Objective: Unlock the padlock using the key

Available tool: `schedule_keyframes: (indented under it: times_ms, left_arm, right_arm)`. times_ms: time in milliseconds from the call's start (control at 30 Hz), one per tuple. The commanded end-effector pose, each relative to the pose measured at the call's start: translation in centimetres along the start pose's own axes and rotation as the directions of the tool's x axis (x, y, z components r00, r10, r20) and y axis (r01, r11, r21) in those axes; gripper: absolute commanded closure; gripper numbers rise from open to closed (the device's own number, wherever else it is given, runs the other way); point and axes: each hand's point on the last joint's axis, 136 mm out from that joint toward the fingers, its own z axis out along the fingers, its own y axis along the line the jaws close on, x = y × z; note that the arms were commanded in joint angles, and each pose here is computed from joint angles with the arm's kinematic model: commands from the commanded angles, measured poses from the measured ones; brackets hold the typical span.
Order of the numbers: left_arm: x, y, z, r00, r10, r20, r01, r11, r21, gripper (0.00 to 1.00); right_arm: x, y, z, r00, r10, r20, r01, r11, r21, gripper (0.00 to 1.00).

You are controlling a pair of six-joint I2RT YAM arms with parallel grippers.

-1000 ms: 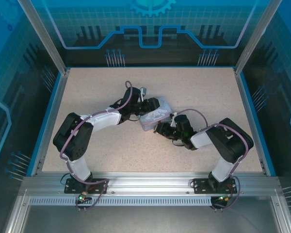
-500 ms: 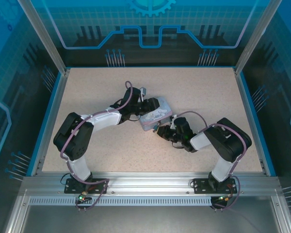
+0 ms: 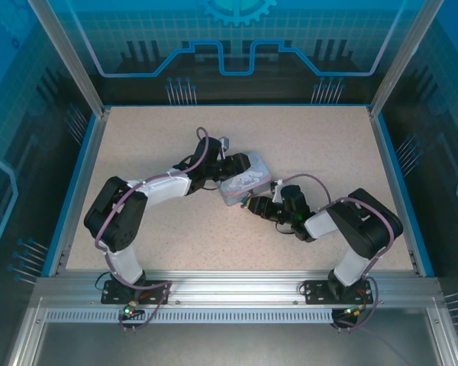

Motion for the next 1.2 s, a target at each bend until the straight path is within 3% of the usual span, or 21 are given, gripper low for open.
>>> schedule_keyframes:
  times_ms: [0, 467, 633, 833, 1167]
  left_arm:
    - [0.4, 1.0, 0.6, 1.0, -0.028, -0.005, 0.028, 0.999, -0.033, 0.35]
    - [0.2, 1.1, 0.3, 0.999, -0.036, 0.001, 0.036, 0.998, -0.057, 0.35]
    - [0.2, 1.0, 0.5, 0.999, -0.037, -0.004, 0.037, 0.998, -0.056, 0.35]
    - [0.1, 1.1, 0.4, 0.999, -0.036, -0.002, 0.036, 0.997, -0.061, 0.35]
    - [0.6, 1.5, 0.8, 0.999, -0.032, -0.027, 0.03, 0.997, -0.066, 0.35]
  right_arm:
    - [-0.3, 0.3, 0.6, 0.998, -0.044, 0.033, 0.045, 0.998, -0.037, 0.56]
    - [0.1, -0.7, 2.5, 0.998, 0.003, 0.057, -0.003, 1.0, 0.003, 0.56]
    - [0.7, -0.9, 2.5, 0.998, 0.003, 0.058, -0.005, 1.0, 0.029, 0.46]
    - [0.0, -1.8, 1.8, 0.997, 0.0, 0.083, -0.009, 0.995, 0.102, 0.41]
    - [0.5, -1.7, 2.6, 0.997, -0.029, 0.077, 0.024, 0.998, 0.066, 0.35]
